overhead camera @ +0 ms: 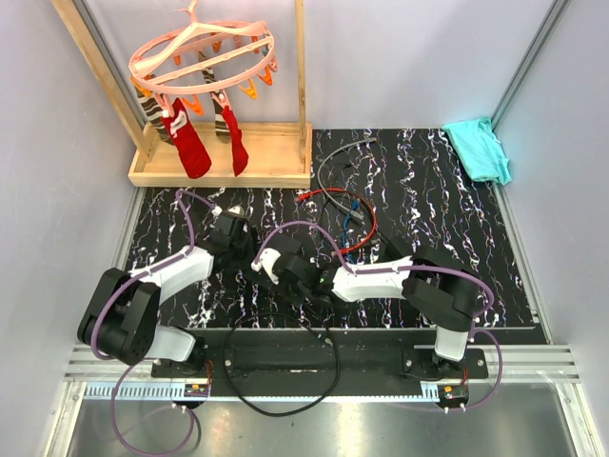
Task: Insert the plug into the switch port
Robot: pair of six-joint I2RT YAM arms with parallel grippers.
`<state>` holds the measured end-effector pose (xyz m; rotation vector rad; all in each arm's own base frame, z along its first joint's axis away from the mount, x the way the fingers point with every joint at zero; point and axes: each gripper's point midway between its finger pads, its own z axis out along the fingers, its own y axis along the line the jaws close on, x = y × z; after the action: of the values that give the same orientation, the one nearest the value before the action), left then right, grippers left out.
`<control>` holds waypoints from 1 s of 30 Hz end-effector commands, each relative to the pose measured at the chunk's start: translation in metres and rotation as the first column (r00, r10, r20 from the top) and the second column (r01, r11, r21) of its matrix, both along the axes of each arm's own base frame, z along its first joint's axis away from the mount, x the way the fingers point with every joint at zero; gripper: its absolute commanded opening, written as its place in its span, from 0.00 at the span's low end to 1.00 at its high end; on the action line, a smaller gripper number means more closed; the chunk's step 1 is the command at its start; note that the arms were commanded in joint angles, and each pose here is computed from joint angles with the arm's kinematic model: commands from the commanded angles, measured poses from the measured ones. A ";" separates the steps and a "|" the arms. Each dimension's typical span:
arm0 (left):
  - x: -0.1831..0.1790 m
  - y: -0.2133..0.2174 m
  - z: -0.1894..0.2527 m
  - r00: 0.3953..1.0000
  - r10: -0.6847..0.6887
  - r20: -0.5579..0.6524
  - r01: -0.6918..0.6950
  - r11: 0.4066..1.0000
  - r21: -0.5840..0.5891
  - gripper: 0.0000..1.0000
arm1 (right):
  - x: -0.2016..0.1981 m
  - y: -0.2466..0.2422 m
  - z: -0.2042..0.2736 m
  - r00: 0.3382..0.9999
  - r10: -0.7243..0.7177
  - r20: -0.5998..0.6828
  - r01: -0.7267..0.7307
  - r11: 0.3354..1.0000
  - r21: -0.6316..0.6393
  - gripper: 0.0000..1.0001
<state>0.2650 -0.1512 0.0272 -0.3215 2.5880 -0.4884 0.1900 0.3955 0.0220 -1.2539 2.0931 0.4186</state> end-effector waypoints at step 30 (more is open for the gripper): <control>-0.011 0.006 0.001 0.988 -0.132 -0.074 0.142 0.980 0.140 0.73 | 0.031 0.072 0.081 0.997 0.031 0.065 -0.050 0.947 0.319 0.18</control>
<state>0.2664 -0.1481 0.0309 -0.1986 2.6019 -0.3730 0.1914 0.4049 0.0287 -1.2942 2.1215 0.5094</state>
